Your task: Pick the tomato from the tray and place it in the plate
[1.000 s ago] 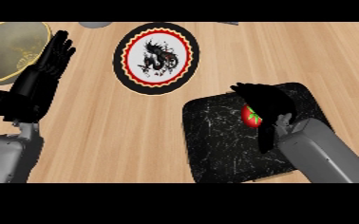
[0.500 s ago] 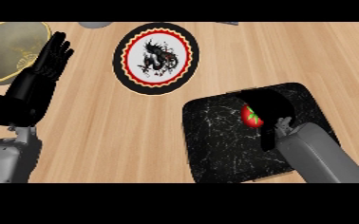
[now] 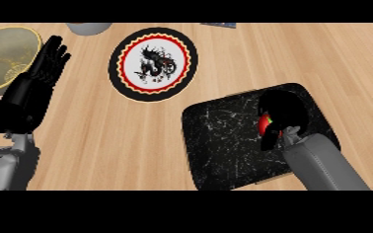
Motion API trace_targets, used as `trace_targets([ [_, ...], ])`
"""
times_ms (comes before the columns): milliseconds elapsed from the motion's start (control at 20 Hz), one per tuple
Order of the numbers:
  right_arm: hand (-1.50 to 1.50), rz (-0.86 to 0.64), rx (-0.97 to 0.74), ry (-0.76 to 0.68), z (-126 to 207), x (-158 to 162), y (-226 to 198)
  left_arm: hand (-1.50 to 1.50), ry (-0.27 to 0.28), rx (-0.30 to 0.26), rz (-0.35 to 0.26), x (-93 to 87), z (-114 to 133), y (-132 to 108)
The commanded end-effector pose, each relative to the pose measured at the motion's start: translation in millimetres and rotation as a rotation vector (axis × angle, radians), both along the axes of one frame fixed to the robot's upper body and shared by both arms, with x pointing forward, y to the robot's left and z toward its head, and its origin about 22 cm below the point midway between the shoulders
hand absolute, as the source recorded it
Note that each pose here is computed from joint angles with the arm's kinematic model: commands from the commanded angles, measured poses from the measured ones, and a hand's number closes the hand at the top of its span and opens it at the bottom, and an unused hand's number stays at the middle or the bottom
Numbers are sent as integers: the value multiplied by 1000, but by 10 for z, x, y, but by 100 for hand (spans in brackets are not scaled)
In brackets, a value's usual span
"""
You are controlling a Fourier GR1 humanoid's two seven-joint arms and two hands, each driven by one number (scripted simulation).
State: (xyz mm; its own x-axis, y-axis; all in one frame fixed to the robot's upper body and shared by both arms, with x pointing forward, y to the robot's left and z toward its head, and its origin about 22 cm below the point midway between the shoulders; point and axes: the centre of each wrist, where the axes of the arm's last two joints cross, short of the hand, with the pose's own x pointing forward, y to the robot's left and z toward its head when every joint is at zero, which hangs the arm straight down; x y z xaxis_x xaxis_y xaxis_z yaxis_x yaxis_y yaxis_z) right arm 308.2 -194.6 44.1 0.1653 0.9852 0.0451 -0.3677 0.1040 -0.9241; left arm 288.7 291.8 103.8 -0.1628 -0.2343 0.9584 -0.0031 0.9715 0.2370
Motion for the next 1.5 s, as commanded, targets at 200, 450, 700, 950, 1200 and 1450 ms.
trace_targets([
  [200,150,-662,-67,-100,-179,-469,-19,0,29,3,75,-97,-133,144],
  [450,150,-710,-7,-282,147,-867,588,0,14,-4,31,-68,-72,129],
  [700,150,-620,96,-494,647,-1260,1074,0,1,3,-6,-42,1,33],
  [950,150,-480,233,-696,904,-1354,1407,0,-17,-10,-61,99,4,-176],
  [1200,150,-435,279,-738,1050,-1093,1525,0,-21,-7,-61,80,-59,-227],
  [1450,150,-414,280,-745,1254,-675,1674,0,-21,2,-97,144,68,-215],
])
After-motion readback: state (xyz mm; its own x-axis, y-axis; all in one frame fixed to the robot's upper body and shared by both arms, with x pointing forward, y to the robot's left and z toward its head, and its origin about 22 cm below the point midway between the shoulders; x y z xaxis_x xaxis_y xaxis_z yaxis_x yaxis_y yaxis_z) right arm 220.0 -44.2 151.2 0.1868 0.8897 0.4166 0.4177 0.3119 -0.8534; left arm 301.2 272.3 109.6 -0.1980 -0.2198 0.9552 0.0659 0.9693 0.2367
